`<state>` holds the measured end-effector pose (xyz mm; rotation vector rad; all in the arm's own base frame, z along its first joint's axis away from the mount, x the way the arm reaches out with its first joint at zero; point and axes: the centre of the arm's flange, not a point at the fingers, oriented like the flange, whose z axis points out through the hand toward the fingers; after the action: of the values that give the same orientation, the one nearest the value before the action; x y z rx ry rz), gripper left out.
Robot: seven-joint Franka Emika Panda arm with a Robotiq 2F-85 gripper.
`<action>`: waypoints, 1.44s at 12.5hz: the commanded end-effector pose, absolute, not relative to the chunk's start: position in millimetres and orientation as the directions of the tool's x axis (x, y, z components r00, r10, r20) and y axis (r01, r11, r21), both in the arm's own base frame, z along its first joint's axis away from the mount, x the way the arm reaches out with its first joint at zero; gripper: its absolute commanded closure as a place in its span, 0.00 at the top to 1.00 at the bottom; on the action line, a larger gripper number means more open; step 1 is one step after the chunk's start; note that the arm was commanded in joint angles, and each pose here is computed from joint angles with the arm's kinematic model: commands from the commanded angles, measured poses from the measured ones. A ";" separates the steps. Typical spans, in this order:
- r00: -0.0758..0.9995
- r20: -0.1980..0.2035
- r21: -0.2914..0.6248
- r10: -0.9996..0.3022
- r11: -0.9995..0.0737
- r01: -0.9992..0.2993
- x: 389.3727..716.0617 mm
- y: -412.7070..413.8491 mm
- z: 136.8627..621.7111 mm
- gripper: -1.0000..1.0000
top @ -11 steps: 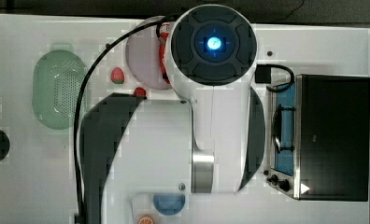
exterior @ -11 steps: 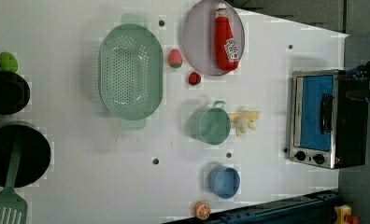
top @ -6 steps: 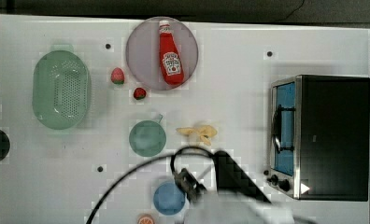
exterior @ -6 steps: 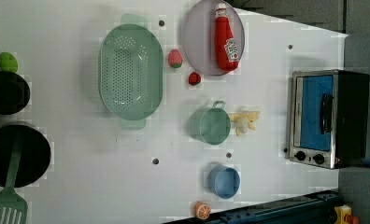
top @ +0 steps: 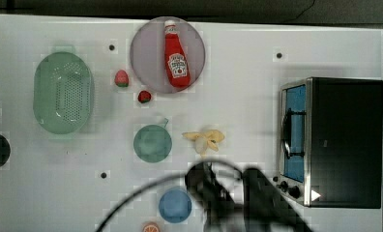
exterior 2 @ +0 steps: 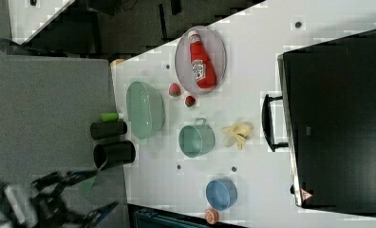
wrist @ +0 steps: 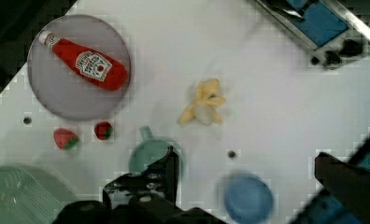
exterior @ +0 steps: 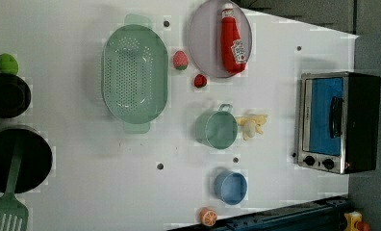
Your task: Pick banana from table and place on oven.
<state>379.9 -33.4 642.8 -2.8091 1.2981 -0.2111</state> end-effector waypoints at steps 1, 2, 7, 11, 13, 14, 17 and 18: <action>0.624 -0.024 0.043 -0.781 -0.625 -0.780 424.7 -24.5 507.7 1.00; 0.625 -0.020 0.039 -0.780 -0.626 -0.779 435.7 -24.4 483.1 1.00; 0.628 -0.006 0.031 -0.778 -0.628 -0.778 478.9 -25.6 358.8 1.00; 0.628 0.000 0.028 -0.779 -0.627 -0.778 489.9 -27.9 268.4 1.00; 0.627 -0.003 0.033 -0.779 -0.627 -0.778 484.9 -27.6 229.0 1.00; 0.628 -0.003 0.034 -0.778 -0.628 -0.778 482.5 -27.4 213.4 1.00; 0.630 -0.004 0.036 -0.777 -0.630 -0.776 478.5 -26.8 177.0 1.00; 0.632 -0.003 0.035 -0.775 -0.632 -0.774 477.4 -25.3 168.3 1.00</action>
<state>469.9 -39.3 159.1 -2.8860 1.3673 0.0808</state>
